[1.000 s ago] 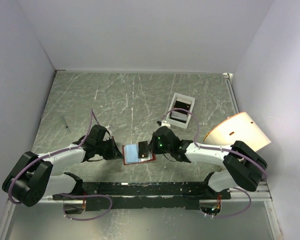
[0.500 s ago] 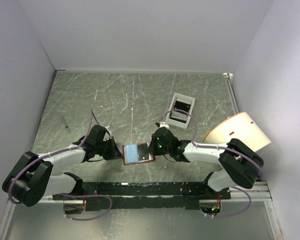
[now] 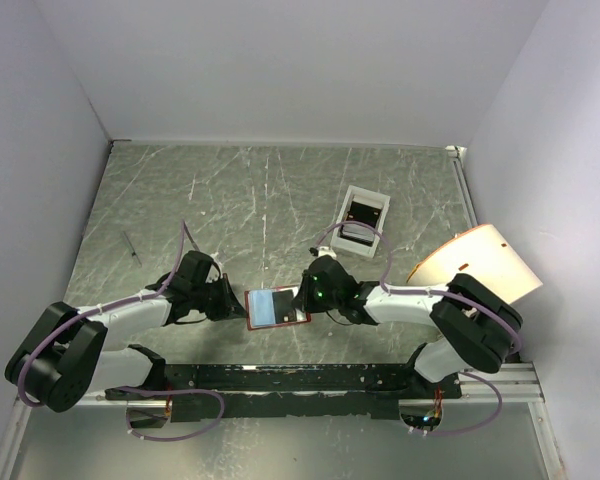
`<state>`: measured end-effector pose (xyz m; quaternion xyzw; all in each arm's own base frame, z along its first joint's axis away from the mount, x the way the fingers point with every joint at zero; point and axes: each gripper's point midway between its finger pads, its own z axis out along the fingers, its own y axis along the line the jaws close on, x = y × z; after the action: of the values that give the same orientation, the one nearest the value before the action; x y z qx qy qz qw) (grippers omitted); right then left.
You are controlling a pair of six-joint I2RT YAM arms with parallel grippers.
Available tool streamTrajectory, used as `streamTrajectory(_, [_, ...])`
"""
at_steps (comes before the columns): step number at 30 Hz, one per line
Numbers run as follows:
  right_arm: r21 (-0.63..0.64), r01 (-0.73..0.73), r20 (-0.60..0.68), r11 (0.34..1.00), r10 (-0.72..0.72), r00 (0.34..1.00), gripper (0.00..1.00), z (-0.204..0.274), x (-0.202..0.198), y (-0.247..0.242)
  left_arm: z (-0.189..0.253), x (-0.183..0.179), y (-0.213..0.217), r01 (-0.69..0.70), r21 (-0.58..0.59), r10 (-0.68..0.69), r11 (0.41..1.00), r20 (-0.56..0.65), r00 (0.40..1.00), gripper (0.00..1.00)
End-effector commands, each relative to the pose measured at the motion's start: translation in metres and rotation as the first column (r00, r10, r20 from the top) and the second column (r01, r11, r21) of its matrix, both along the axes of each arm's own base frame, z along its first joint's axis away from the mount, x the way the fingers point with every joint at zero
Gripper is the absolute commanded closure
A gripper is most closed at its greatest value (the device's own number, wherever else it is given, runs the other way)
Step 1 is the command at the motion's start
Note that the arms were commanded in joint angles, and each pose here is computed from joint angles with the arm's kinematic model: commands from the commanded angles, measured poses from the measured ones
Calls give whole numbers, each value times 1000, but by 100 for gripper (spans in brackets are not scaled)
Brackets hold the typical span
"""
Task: Put the credit cards into the card holder
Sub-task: Insert the credit card into the card holder.
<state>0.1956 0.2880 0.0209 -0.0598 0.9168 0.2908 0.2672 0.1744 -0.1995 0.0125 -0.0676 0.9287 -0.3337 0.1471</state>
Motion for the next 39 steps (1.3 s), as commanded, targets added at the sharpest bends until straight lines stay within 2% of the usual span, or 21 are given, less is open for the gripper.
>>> streamTrajectory(1, [-3,3,-15,1000,-3,1000,100,-6,-1,0,3,3,-4,6,-26,-6,1000,14,1000,93])
streamTrajectory(16, [12,36,12,999,-36,999,100,3,9,2,3,2,-5,13,-25,-13,1000,14,1000,93])
streamTrajectory(22, [84,37,-18,996,-36,999,100,5,5,12,5,1,-7,11,-43,-10,999,19,1000,93])
streamTrajectory(39, [110,52,-51,993,-46,998,100,1,8,22,6,-1,-9,17,-53,-16,998,16,1000,93])
